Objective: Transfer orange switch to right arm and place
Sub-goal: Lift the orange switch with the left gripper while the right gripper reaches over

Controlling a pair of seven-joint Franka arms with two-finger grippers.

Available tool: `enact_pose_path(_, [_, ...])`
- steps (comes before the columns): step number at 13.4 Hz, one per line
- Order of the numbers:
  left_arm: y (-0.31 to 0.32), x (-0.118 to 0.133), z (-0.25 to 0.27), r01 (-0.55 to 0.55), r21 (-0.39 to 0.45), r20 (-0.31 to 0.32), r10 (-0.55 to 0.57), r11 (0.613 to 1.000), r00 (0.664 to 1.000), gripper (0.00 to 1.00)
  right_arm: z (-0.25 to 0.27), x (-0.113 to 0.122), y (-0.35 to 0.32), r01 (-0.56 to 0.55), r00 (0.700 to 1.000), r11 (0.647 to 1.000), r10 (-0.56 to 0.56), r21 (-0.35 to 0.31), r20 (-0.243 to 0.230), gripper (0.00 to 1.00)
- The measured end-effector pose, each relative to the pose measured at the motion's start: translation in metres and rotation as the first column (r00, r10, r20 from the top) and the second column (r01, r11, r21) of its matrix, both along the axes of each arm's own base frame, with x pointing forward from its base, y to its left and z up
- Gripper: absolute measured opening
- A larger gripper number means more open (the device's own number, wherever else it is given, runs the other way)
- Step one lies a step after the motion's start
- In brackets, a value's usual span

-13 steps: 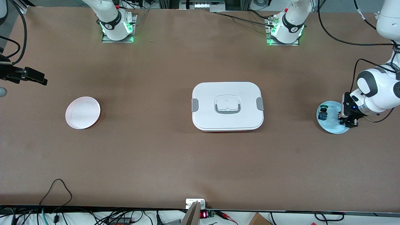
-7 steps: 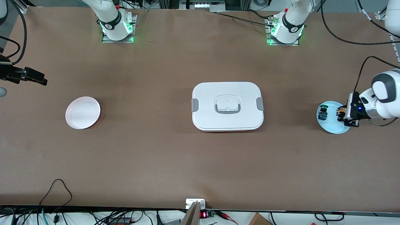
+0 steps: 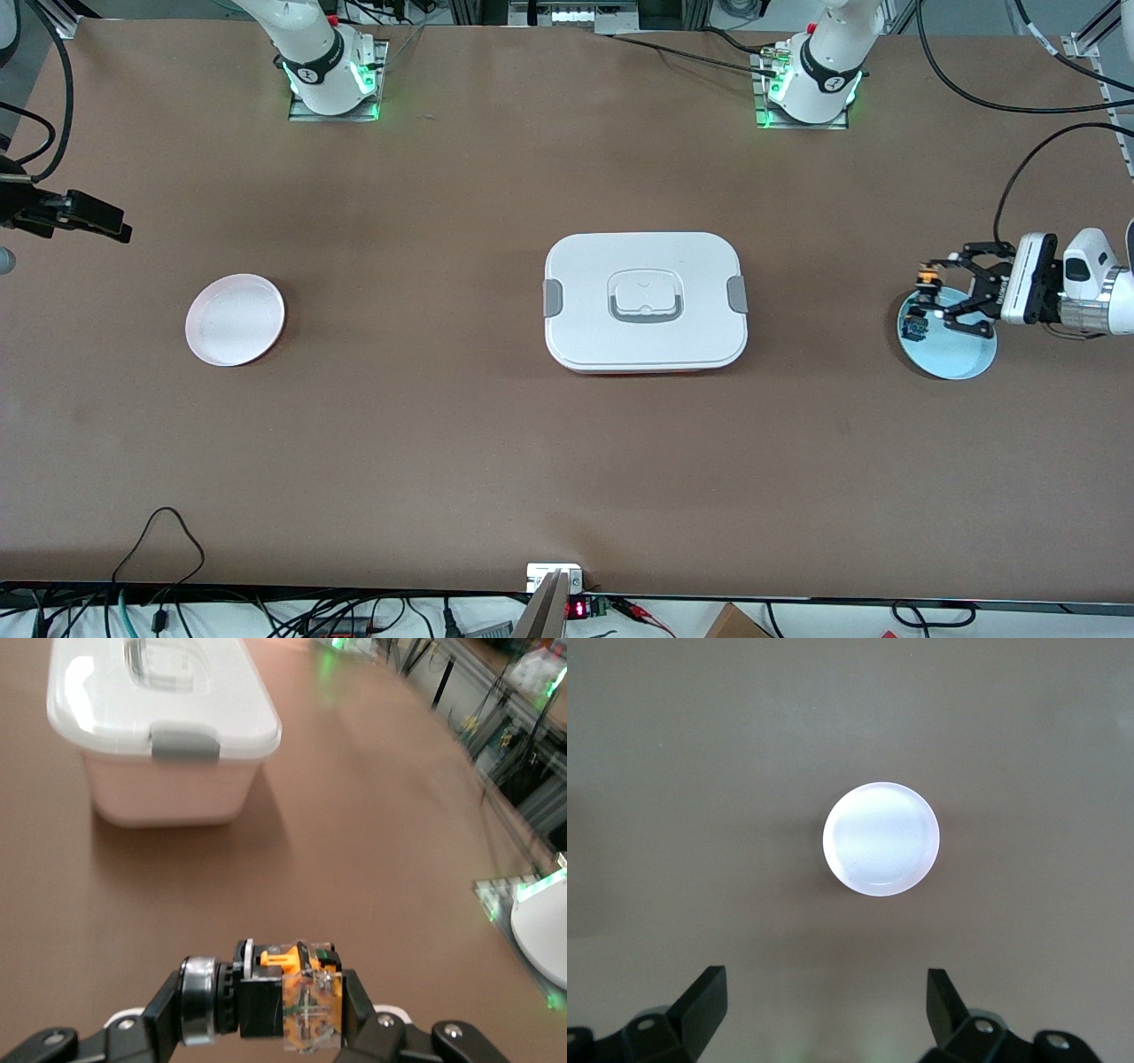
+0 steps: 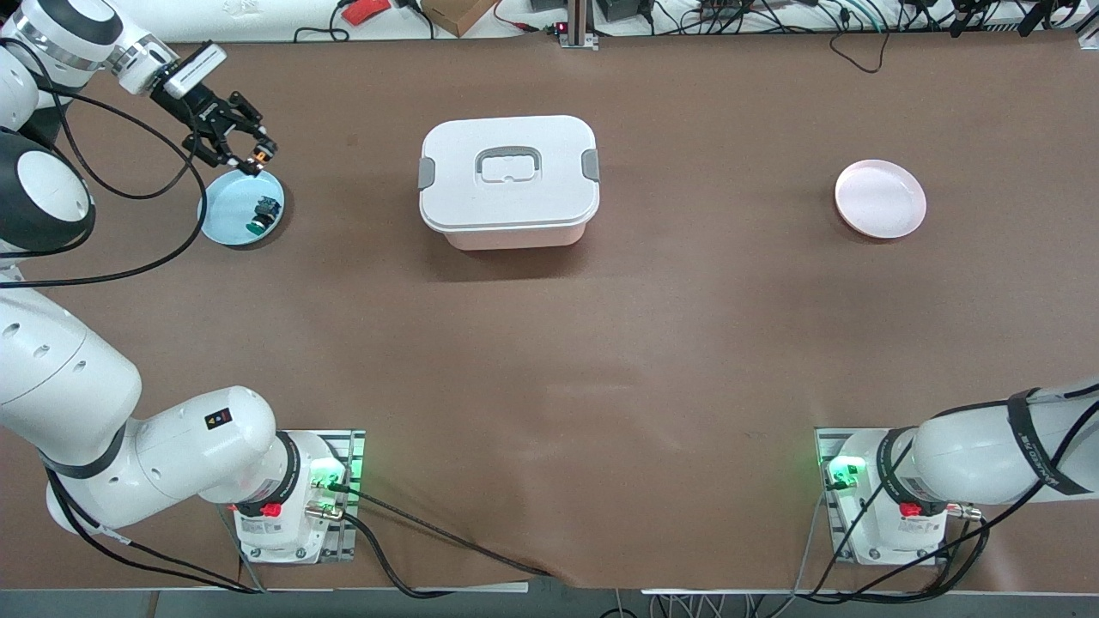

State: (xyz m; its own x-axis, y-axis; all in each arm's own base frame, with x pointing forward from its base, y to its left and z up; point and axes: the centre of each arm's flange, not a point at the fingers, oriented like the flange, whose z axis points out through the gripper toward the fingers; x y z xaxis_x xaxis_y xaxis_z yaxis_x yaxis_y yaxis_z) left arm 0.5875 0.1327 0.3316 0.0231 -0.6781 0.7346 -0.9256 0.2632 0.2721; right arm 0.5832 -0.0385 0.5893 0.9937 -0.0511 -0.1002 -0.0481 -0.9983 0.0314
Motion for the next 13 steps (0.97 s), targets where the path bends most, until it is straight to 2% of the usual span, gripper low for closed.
enact_pose_path(3, [-0.061,0.006,0.021,0.000,-0.268,-0.033,-0.009,0.963,0.999,0.72,0.000,0.000,0.002,0.000,1.000,1.000,0.000,0.013,0.001,1.00])
enact_pose_path(6, [-0.128,0.012,0.037,0.000,-0.448,-0.048,-0.024,0.894,0.999,0.72,0.000,0.001,0.009,-0.003,1.000,0.999,0.003,0.053,0.003,1.00])
enact_pose_path(7, [-0.145,0.011,0.044,-0.016,-0.506,-0.054,-0.014,0.862,0.998,0.72,0.000,0.001,0.016,-0.006,1.000,0.995,0.005,0.097,0.006,1.00])
enact_pose_path(9, [-0.179,0.001,0.061,-0.067,-0.604,-0.074,0.027,0.794,0.997,0.72,0.002,0.002,0.036,-0.011,1.000,0.972,0.007,0.233,0.015,1.00])
enact_pose_path(11, [-0.216,-0.018,0.083,-0.121,-0.640,-0.077,0.093,0.758,0.993,0.72,0.007,0.002,0.055,-0.007,1.000,0.919,0.000,0.395,0.018,1.00])
enact_pose_path(13, [-0.256,-0.043,0.102,-0.156,-0.637,-0.095,0.124,0.755,0.988,0.72,0.013,0.001,0.072,-0.006,1.000,0.846,0.003,0.534,0.006,1.00])
